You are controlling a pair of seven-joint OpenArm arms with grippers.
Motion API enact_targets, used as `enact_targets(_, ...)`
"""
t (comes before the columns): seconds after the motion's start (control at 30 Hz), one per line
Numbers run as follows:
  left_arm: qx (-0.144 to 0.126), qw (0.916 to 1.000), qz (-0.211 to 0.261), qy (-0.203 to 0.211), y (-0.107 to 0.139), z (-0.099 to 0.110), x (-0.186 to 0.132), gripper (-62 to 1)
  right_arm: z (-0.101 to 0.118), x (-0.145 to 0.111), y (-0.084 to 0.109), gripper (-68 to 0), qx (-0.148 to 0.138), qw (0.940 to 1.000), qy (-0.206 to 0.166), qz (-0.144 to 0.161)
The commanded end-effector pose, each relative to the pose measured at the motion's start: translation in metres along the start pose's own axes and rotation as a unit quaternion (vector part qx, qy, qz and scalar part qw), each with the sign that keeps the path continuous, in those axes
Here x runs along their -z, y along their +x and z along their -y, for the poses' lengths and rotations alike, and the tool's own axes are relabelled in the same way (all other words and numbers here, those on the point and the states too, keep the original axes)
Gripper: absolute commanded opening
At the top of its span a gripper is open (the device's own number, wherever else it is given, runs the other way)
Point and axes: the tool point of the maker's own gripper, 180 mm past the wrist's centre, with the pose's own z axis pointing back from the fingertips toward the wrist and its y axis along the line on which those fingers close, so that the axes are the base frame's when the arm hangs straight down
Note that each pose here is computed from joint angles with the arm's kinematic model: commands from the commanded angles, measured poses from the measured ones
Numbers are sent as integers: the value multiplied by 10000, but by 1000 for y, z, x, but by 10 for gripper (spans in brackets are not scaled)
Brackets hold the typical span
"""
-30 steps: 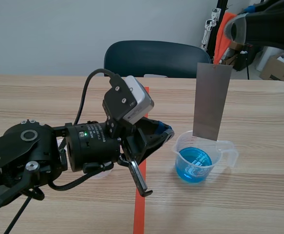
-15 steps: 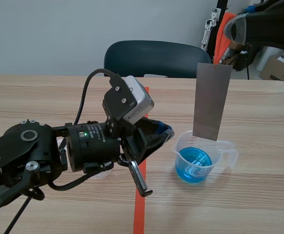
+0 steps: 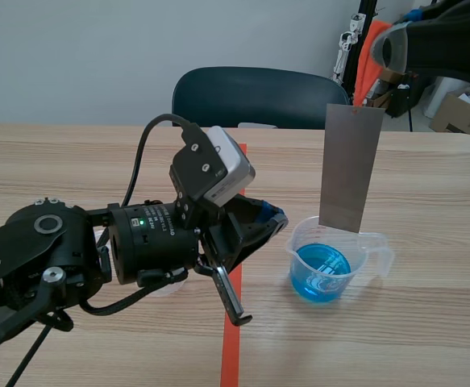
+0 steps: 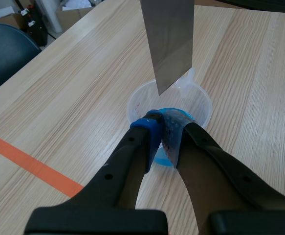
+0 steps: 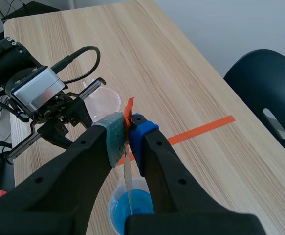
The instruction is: Do the redox reaction experiment. move the plate over the blue solution
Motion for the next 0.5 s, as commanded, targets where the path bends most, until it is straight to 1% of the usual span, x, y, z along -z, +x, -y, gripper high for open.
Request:
enact_targets(0.0, 1, 9999, 158, 38, 9, -3, 1, -580, 5, -3, 14, -673, -111, 9998, -66, 166)
enact_targets(0.13, 2, 9996, 284, 36, 13, -3, 1, -580, 5, -3, 14, -673, -112, 9998, -66, 165)
enact_targets(0.47, 2, 9993, 370, 36, 16, -3, 1, -580, 5, -3, 14, -673, -112, 9998, -66, 165)
